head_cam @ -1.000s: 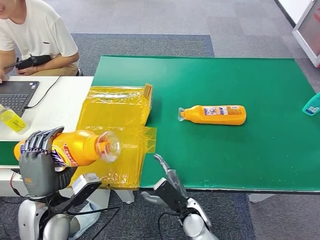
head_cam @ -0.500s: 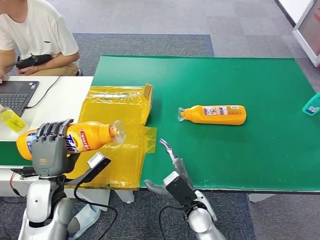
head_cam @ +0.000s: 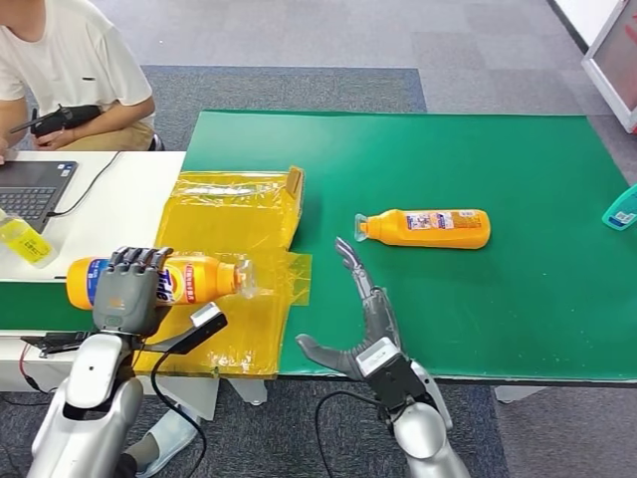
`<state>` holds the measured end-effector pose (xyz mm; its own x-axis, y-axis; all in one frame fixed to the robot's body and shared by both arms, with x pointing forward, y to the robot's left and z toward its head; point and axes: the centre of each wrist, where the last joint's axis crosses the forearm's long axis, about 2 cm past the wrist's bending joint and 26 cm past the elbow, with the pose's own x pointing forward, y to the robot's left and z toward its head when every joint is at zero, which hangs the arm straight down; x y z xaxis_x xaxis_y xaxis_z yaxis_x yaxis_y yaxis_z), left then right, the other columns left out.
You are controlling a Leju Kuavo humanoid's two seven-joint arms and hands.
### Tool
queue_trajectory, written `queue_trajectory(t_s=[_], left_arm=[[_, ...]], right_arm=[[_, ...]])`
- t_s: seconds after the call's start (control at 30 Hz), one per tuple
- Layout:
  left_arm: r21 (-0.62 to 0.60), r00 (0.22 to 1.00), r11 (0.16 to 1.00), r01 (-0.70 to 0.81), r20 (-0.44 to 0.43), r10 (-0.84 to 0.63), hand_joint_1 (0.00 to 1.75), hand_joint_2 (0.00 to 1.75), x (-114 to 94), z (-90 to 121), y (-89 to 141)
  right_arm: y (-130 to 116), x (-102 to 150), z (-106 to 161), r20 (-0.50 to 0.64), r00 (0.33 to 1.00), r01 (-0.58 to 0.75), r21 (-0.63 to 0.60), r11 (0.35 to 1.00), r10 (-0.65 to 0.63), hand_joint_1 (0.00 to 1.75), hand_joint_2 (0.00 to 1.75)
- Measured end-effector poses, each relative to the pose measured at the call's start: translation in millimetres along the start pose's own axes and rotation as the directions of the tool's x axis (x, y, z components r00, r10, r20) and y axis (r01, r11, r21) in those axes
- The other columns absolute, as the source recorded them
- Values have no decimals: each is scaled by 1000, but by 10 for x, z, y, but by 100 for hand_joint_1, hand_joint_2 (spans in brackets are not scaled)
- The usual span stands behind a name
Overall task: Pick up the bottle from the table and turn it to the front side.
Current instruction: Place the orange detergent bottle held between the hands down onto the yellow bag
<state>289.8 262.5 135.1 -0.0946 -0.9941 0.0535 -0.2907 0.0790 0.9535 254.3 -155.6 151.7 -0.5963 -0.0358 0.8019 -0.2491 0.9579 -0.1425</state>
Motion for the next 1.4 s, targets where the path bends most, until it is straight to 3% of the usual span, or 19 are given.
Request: queue_trajectory(t_s=[0.23,0.63,0.87,1.0,1.13,1.4], left_arm=[[-99,999,994,37,-3,-38,175,175,23,-454,-56],[-219,987,973,72,158,-37,175,175,480,-868,-239],[-253,978,966,50,211,4,175,175,649,-971,-220],[-300,969,953,-36,223,107,175,175,766,-1009,-209],[-369,959,922,-116,200,201,175,175,899,-961,-296],[-454,954,880,-143,174,245,175,175,1022,-857,-461]], right_arm=[[-50,202,-207,108,994,-32,16,999,30,0,175],[-33,419,-321,222,974,-64,56,996,50,0,175],[-36,446,-305,237,970,-72,64,995,55,0,175],[-36,474,-299,249,967,-74,66,995,56,0,175],[-56,511,-311,265,962,-80,58,995,62,0,175],[-88,563,-326,287,955,-89,50,995,71,0,175]])
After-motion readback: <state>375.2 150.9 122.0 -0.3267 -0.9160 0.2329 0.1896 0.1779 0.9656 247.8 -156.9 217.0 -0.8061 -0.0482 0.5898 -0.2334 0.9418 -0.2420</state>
